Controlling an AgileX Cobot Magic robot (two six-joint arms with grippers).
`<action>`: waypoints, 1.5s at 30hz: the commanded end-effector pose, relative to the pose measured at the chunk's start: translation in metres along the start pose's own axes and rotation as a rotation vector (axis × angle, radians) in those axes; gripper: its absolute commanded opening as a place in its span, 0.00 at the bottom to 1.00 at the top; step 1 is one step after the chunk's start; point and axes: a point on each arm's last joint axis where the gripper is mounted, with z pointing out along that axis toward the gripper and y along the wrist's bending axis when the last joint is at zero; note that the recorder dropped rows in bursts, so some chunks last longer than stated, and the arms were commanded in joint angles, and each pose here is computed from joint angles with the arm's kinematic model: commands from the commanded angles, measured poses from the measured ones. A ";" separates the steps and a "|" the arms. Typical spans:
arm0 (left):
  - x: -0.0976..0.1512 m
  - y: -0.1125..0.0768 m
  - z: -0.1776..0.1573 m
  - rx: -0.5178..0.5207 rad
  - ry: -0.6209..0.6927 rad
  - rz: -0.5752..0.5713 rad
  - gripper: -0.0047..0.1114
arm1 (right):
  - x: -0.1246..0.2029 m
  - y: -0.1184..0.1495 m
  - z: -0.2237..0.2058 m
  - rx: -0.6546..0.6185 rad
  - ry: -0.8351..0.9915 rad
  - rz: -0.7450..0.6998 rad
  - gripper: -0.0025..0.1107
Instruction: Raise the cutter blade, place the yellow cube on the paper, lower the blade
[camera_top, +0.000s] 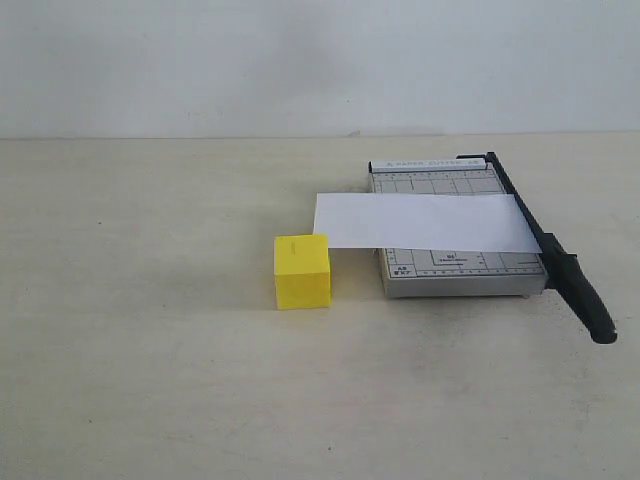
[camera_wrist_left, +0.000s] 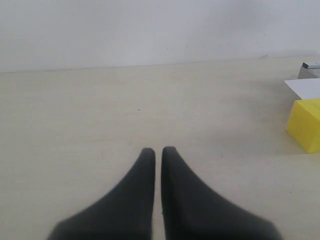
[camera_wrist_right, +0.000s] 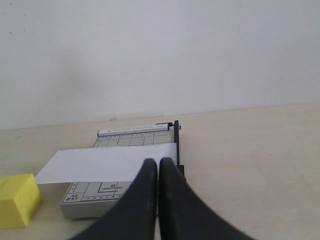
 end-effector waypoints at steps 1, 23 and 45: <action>0.000 0.000 0.000 0.005 -0.006 0.001 0.08 | -0.003 0.000 0.000 0.002 -0.028 0.004 0.03; 0.000 0.000 0.000 0.005 -0.006 0.001 0.08 | -0.054 0.008 0.053 0.034 0.433 -0.021 0.50; 0.000 0.000 0.000 0.005 -0.006 0.001 0.08 | -0.006 -0.008 0.200 0.055 1.054 -0.241 0.50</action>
